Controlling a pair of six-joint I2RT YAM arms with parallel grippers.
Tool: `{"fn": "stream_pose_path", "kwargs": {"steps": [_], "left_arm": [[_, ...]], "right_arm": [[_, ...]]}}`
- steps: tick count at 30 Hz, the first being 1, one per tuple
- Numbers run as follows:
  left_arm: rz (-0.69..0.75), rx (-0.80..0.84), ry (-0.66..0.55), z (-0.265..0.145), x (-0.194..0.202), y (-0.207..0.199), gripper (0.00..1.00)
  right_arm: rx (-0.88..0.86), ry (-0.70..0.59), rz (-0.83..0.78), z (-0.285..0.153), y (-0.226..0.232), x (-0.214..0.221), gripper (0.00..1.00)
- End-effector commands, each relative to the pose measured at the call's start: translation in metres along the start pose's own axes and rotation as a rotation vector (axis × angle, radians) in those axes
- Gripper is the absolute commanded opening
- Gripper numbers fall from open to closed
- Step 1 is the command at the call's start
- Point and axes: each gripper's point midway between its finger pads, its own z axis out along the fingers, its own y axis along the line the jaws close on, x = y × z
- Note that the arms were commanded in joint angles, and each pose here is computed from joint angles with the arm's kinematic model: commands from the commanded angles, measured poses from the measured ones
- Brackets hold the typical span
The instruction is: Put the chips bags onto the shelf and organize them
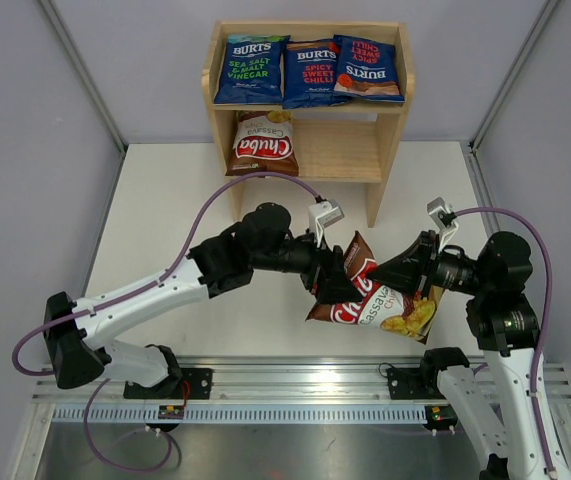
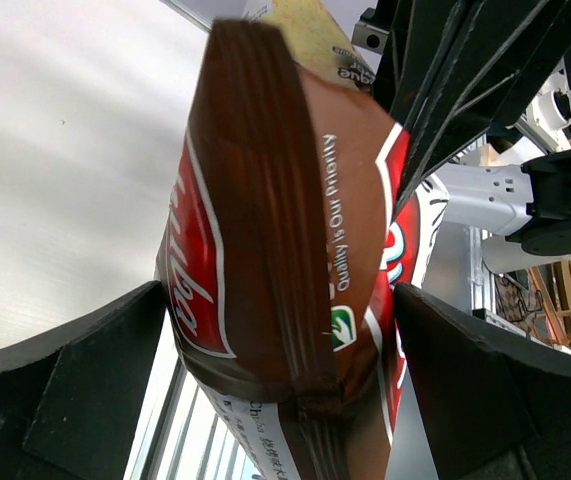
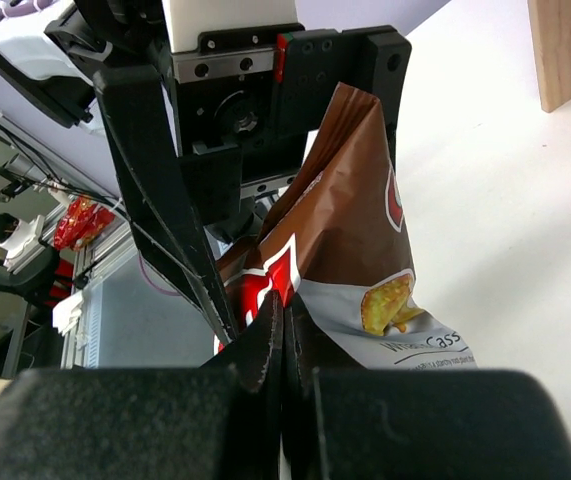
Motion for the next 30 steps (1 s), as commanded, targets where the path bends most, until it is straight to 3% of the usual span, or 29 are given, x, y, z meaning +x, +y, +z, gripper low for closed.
{"fn": "stream_pose_path", "kwargs": {"steps": [1,3,6,7,8,11,12,15,17,18,21,23,30], "left_arm": [[0.024,0.03,-0.057,-0.001,-0.009,-0.01,0.99],[0.024,0.034,-0.061,-0.001,-0.01,-0.011,0.93],[0.029,0.035,-0.073,-0.002,-0.013,-0.013,0.7],[0.032,0.031,-0.075,-0.002,-0.014,-0.012,0.68],[0.035,0.032,-0.081,-0.003,-0.015,-0.014,0.55],[0.04,0.051,-0.083,-0.004,-0.016,-0.017,0.41],[0.039,0.058,-0.08,-0.005,-0.014,-0.018,0.29],[0.051,0.096,-0.086,-0.008,-0.012,-0.025,0.18],[0.051,0.095,-0.093,-0.01,-0.012,-0.026,0.16],[0.048,0.091,-0.092,-0.011,-0.011,-0.025,0.14],[0.037,0.073,-0.105,-0.015,-0.012,-0.024,0.11],[0.029,0.052,-0.125,-0.017,-0.014,-0.021,0.09],[-0.087,-0.041,-0.251,-0.031,-0.023,-0.009,0.07]], "right_arm": [[-0.015,-0.078,-0.082,0.001,0.011,-0.022,0.0],[-0.024,-0.084,-0.094,0.0,0.014,-0.023,0.0],[-0.029,-0.083,-0.095,-0.001,0.016,-0.021,0.0],[-0.027,-0.083,-0.092,-0.001,0.016,-0.02,0.0],[-0.029,-0.081,-0.092,-0.001,0.016,-0.019,0.0],[-0.02,-0.081,-0.107,-0.003,0.018,-0.018,0.0],[-0.01,-0.074,-0.098,-0.004,0.017,-0.015,0.0],[0.025,-0.087,-0.135,-0.007,0.018,-0.017,0.02],[0.031,-0.098,-0.149,-0.009,0.02,-0.018,0.18],[0.037,-0.1,-0.147,-0.009,0.02,-0.018,0.31],[0.114,-0.139,-0.156,-0.013,0.014,-0.024,0.82],[0.145,-0.154,-0.173,-0.017,0.015,-0.026,0.99],[0.475,-0.288,-0.209,-0.056,0.009,-0.055,1.0]]}}
